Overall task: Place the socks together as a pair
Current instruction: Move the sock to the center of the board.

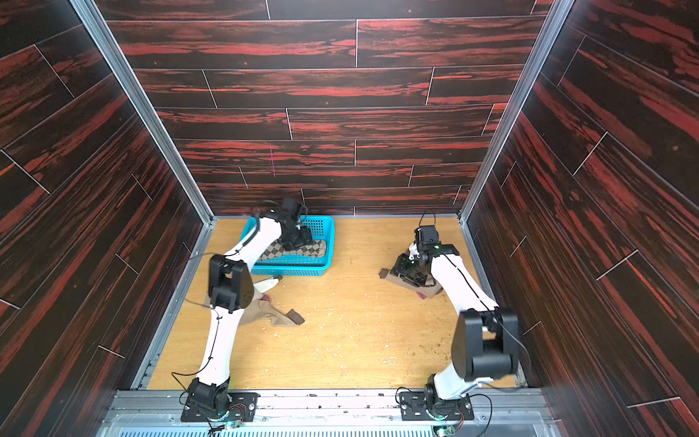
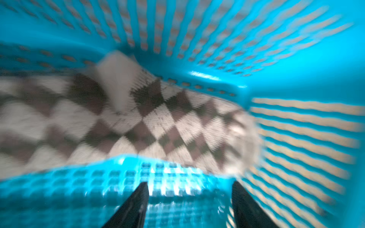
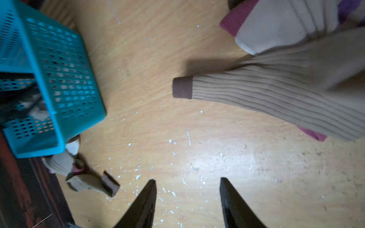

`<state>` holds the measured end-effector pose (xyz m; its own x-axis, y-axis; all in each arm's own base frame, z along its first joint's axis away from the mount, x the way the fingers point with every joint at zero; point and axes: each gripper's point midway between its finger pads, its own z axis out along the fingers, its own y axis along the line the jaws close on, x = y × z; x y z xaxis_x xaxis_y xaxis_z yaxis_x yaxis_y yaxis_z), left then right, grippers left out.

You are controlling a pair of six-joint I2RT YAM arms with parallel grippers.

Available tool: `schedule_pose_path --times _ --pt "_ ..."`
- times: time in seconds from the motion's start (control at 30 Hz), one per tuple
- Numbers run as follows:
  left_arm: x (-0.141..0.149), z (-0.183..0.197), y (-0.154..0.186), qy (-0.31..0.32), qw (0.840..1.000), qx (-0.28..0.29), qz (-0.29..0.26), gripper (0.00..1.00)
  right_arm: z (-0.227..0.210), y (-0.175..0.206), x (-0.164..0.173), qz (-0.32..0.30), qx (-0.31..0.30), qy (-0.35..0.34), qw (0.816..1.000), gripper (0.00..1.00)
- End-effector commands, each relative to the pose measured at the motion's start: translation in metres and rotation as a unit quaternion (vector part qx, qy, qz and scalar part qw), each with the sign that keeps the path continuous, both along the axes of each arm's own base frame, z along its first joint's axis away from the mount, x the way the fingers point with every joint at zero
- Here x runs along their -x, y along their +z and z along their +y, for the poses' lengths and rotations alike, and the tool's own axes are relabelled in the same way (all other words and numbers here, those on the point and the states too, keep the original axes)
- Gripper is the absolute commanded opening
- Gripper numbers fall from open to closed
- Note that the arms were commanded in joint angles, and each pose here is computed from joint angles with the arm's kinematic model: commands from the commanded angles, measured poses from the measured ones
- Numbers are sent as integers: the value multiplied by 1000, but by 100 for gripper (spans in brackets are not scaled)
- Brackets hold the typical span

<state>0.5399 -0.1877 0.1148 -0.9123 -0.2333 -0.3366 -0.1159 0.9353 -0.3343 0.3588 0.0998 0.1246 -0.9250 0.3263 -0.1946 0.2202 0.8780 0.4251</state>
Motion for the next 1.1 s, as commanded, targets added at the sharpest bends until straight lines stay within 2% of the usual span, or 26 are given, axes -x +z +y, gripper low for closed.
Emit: schedule_pose_path --times 0.0,0.1,0.23,0.4,0.57,0.63,0.77,0.83,1.07 --pt "19 1 127 -5 993 56 -105 98 0 -15 -16 9 28 26 999 55" --pt "48 2 161 -5 987 91 -133 100 9 -30 -33 15 45 48 998 55" --pt "97 18 177 7 984 97 -153 100 15 -42 -57 17 73 71 995 55" --pt "160 42 156 16 988 77 -132 100 28 -61 -72 28 99 114 988 54" --pt "198 58 130 24 992 58 -105 100 31 -81 -69 48 104 130 985 47" --pt "208 64 120 30 994 48 -90 100 33 -85 -63 52 108 138 983 42" --pt "216 69 112 38 995 44 -84 100 27 -79 -46 55 125 131 982 12" --pt "216 70 110 41 995 42 -83 100 25 -68 -37 48 118 121 984 1" --pt "210 62 100 31 996 49 -69 98 36 -11 -5 -10 47 94 994 0"
